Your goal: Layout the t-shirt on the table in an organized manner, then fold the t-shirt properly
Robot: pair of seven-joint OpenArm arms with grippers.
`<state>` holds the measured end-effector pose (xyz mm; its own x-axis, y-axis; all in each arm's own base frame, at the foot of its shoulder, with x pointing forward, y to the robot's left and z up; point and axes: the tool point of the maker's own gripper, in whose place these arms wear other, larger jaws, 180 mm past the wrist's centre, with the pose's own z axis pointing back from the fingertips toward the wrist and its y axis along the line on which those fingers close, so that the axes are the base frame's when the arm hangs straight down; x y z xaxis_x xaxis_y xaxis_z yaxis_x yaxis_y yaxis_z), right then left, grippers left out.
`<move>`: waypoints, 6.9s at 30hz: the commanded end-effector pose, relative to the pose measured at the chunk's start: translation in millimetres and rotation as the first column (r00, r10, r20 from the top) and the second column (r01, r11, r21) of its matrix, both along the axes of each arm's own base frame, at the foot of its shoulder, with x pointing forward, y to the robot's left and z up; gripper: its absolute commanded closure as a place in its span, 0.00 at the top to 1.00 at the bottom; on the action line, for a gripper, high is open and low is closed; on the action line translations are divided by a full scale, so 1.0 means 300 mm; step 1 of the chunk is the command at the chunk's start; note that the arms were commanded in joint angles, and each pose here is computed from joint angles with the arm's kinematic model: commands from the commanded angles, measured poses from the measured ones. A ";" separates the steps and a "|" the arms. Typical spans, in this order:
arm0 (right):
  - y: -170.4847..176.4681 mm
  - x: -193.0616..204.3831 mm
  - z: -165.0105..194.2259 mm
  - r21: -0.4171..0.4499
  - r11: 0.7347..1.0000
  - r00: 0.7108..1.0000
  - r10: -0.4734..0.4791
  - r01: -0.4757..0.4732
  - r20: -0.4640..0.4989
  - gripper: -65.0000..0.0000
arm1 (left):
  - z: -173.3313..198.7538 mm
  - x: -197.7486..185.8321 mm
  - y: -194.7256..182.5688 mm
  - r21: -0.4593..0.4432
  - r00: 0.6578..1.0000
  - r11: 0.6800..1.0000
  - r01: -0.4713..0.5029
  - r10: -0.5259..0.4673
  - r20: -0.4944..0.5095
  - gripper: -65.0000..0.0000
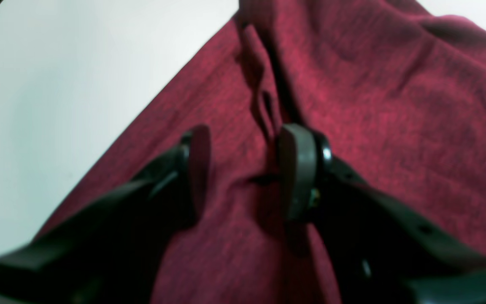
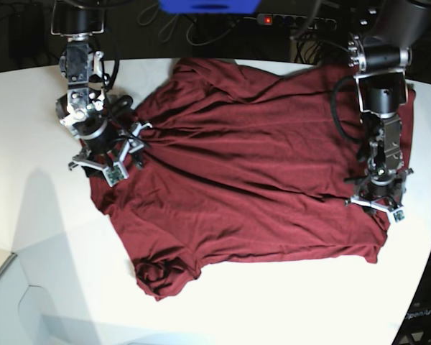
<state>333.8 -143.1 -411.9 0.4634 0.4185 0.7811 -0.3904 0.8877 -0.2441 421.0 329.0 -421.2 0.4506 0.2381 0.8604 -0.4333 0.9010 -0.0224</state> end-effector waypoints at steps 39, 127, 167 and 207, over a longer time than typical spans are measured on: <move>-0.003 0.035 0.050 0.010 1.000 0.998 0.000 -0.001 0.056 0.59 | 0.239 -0.108 0.119 0.105 0.977 0.992 -0.064 0.041 0.211 0.00; 0.086 0.084 0.000 -0.025 0.995 0.995 0.096 -0.096 -0.013 0.59 | 0.182 -0.081 -0.003 0.055 0.995 0.998 0.033 -0.038 0.097 0.22; -0.044 0.473 0.130 -0.063 0.998 1.000 0.016 -0.017 -0.015 0.30 | 0.200 -0.056 -0.075 0.020 0.990 0.999 0.048 -0.050 0.135 0.22; 0.872 0.173 0.408 -0.269 0.697 0.658 0.717 -0.665 0.229 0.51 | 0.353 -0.276 -0.043 0.048 0.971 0.999 -0.008 -0.004 0.240 0.22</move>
